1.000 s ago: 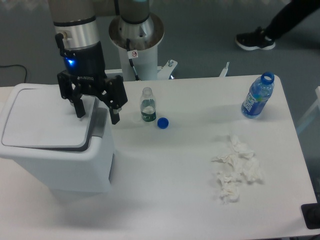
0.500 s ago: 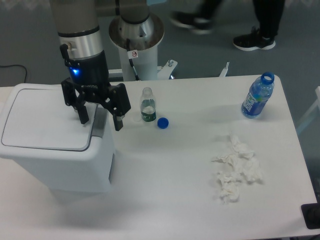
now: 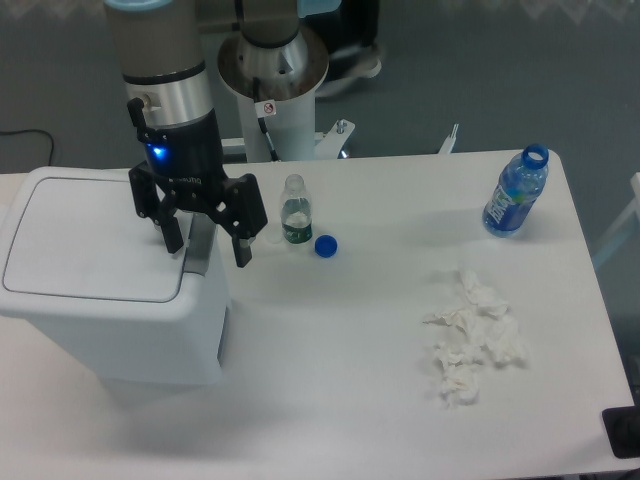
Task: Close the trash can
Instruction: 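Press the gripper down on the lid to seat it shut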
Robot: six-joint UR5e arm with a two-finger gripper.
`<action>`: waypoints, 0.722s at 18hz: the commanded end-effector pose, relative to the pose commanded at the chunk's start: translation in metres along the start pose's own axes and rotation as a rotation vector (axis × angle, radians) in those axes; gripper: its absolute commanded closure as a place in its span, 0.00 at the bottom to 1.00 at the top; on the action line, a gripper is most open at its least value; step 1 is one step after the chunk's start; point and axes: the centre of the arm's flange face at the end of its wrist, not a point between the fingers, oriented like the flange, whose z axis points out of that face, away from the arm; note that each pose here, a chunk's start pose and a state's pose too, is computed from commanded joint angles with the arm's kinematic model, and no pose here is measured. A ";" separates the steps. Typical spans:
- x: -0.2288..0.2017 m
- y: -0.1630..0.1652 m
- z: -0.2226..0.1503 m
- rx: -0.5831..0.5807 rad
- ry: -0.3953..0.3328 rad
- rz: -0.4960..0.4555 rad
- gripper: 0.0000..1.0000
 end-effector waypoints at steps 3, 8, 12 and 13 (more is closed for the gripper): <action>0.000 0.000 0.001 -0.002 0.000 0.000 0.00; -0.005 0.001 -0.002 0.001 -0.003 -0.007 0.00; -0.008 -0.001 -0.010 0.017 -0.013 -0.007 0.00; -0.010 0.000 -0.012 0.020 -0.017 -0.011 0.00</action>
